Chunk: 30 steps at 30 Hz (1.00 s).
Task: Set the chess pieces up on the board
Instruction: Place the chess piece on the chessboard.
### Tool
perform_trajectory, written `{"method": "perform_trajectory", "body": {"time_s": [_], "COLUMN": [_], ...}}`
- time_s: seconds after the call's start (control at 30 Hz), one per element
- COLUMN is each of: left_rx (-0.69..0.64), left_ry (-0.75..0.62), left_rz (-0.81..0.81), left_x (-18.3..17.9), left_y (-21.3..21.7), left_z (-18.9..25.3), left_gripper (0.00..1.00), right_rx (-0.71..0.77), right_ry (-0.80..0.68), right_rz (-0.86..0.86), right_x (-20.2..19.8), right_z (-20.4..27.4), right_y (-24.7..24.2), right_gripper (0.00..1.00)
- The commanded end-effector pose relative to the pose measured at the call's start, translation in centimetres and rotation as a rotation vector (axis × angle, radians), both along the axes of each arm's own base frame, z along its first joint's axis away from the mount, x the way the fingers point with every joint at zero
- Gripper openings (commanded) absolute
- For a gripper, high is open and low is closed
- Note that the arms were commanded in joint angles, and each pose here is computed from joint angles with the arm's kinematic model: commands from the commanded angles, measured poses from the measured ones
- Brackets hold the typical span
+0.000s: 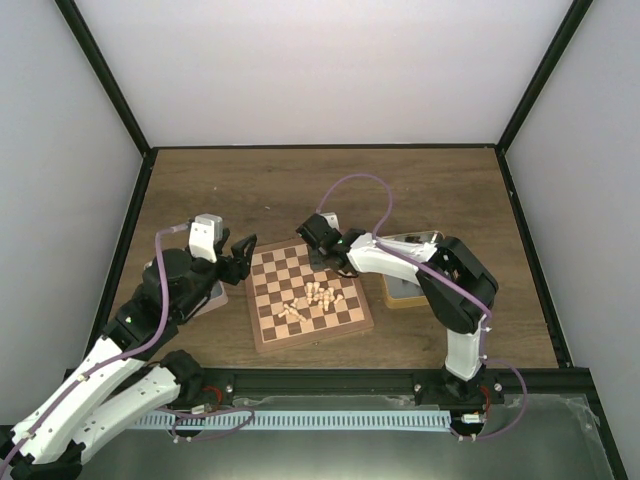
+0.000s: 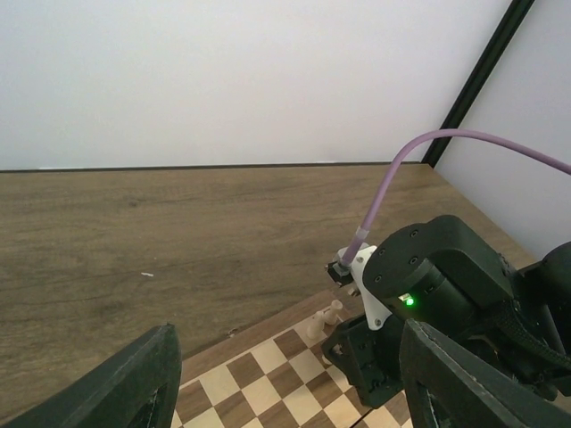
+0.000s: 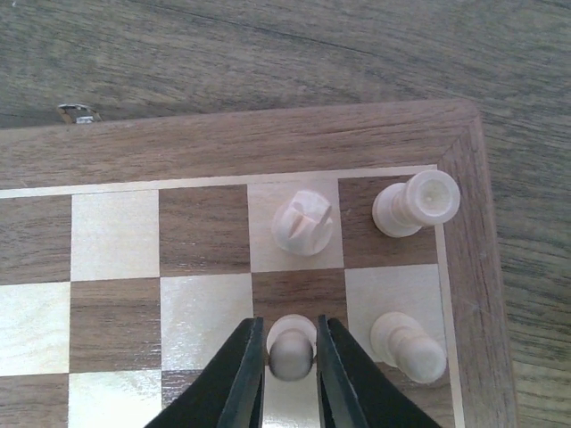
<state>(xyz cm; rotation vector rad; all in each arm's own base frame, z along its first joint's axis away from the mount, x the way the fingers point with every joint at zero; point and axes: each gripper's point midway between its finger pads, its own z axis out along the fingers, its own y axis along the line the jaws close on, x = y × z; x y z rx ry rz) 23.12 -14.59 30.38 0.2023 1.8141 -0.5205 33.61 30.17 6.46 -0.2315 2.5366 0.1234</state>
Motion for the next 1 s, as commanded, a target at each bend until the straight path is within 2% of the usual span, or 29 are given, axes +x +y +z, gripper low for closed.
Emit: {"method": "perform_trajectory", "body": {"time_s": [0.0, 0.3, 0.57, 0.83, 0.97], "left_rx": [0.008, 0.015, 0.014, 0.009, 0.011], "left_ry": [-0.011, -0.003, -0.011, -0.007, -0.003], "left_rz": [-0.005, -0.004, 0.004, -0.008, -0.014], "left_x": [0.0, 0.1, 0.1, 0.1, 0.1], "left_y": [-0.1, -0.1, 0.1, -0.2, -0.3], "left_z": [0.3, 0.1, 0.2, 0.1, -0.1], "left_gripper": [0.69, 0.69, 0.7, 0.7, 0.7], "right_rx": [-0.01, 0.065, 0.188, 0.2, 0.206], "right_ry": [-0.029, -0.066, -0.075, 0.056, 0.124], "right_rz": [-0.021, 0.021, 0.036, -0.011, -0.009], "right_x": [1.0, 1.2, -2.0, -7.4, -9.7], "right_z": [1.1, 4.4, 8.0, 5.2, 3.5], "right_y": [0.0, 1.2, -0.6, -5.1, -5.8], "right_gripper": [0.21, 0.33, 0.4, 0.42, 0.42]}}
